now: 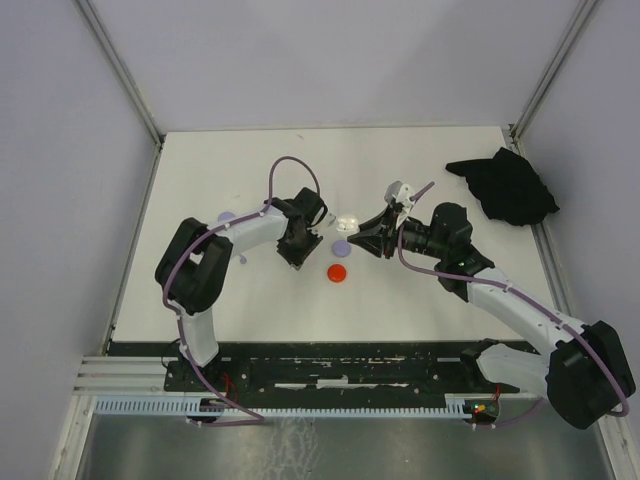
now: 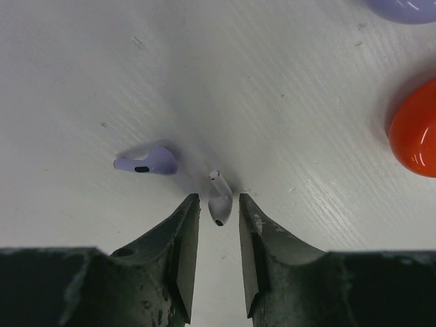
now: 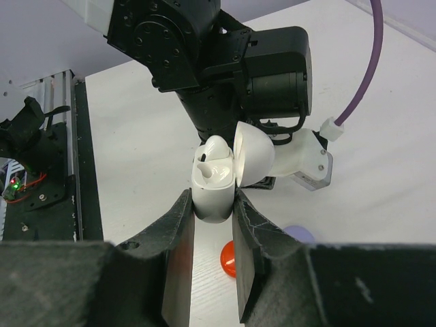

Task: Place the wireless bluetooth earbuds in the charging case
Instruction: Adjust the earbud at the center of the board.

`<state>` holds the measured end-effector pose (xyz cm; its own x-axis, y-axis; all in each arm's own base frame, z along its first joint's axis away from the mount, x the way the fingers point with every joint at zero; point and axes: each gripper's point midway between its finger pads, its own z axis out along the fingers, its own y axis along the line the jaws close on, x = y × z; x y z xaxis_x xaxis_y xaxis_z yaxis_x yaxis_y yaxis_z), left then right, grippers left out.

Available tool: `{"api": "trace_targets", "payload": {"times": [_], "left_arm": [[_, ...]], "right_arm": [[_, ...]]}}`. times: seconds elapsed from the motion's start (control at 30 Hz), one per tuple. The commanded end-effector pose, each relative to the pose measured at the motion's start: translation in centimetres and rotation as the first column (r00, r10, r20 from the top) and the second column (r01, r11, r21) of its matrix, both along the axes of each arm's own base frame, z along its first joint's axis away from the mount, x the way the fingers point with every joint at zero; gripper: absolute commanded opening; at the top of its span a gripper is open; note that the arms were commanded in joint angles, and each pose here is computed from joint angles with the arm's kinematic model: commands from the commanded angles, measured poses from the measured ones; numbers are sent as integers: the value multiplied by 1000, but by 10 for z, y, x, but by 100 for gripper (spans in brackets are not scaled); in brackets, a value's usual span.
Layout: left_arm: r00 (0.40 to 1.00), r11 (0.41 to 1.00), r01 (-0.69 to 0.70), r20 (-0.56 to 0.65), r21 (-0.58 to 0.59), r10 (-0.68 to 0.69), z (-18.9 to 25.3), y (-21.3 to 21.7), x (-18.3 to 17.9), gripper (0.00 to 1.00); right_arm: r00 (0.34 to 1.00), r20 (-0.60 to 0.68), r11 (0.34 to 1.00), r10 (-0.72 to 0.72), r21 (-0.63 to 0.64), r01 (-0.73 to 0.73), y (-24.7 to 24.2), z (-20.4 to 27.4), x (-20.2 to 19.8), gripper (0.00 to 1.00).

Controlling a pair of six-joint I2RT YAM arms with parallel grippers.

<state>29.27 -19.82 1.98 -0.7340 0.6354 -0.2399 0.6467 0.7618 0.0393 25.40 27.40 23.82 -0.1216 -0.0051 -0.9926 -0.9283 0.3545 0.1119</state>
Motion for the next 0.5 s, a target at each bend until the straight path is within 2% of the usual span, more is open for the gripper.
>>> {"api": "trace_targets", "payload": {"times": [0.0,0.13,0.3,0.47], "left_arm": [[1000,1000,23,15,5,-23,6,0,5,38],[999,1000,-14,33,7,14,12,4,3,44],[1000,998,3,7,-58,-2,18,-4,-7,47],[999,996,7,40,-86,-4,25,-14,7,50]], "right_arm": [[997,77,999,-6,33,3,0,25,0,2],[997,78,999,-8,33,6,-1,25,0,2],[997,76,1000,-4,31,2,-1,24,-1,2],[997,75,1000,-6,29,4,-1,23,0,2]]}}
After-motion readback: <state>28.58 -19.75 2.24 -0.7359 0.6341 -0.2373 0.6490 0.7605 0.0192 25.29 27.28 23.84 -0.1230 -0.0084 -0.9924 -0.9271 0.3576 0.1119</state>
